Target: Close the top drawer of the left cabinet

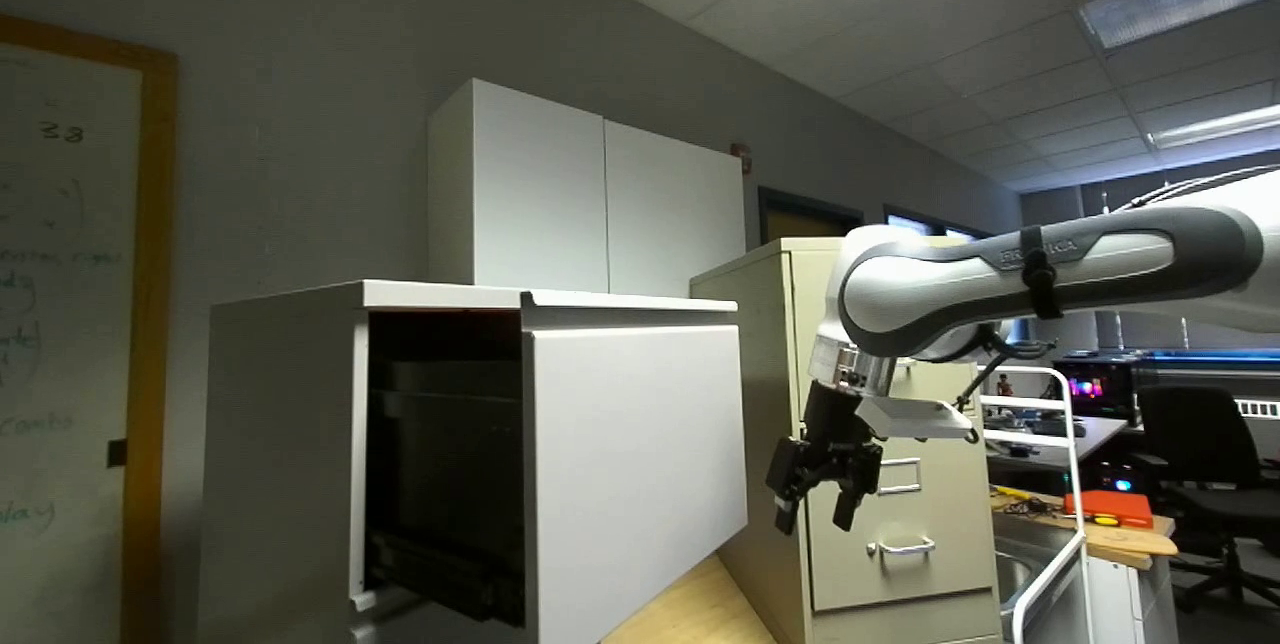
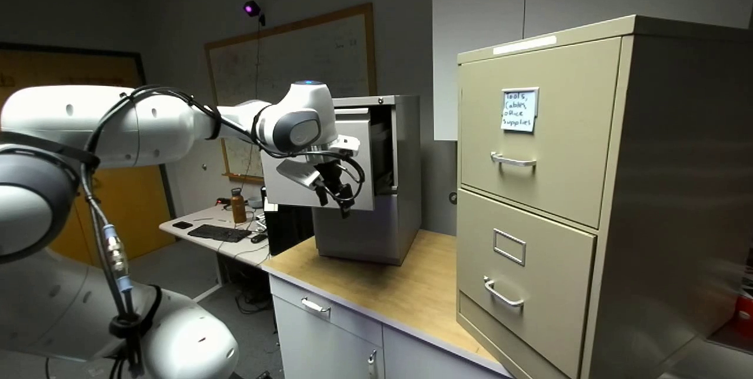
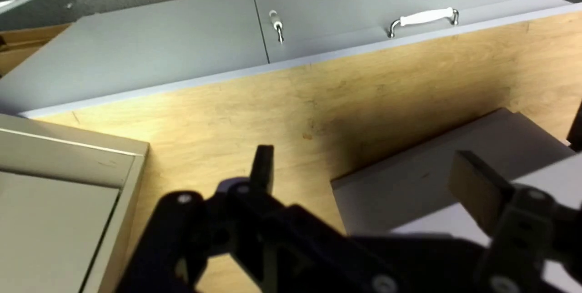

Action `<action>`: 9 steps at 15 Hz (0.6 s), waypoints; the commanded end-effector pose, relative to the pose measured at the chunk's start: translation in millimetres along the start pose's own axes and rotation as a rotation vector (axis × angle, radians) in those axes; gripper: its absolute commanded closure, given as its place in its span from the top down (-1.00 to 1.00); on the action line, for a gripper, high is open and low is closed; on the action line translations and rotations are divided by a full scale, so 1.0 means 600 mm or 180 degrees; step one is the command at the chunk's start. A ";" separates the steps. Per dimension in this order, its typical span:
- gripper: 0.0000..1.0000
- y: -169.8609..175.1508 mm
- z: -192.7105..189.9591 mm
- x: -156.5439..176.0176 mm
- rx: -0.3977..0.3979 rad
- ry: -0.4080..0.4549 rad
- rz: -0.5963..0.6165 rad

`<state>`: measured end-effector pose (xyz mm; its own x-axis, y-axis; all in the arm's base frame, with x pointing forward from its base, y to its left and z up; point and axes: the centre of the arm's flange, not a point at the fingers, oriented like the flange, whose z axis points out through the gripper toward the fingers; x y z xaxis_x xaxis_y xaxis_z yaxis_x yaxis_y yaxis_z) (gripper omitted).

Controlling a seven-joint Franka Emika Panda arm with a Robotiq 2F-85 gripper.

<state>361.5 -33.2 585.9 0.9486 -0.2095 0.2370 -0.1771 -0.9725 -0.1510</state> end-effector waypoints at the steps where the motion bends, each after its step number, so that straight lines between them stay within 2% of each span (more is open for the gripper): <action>1: 0.49 -0.050 -0.053 0.004 0.0151 0.0365 -0.0182; 9: -0.73 -0.180 -0.136 0.008 0.0353 0.1188 -0.0600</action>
<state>360.3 40.9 662.7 0.8464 -0.0883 0.5251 -0.0006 -0.9863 -0.1649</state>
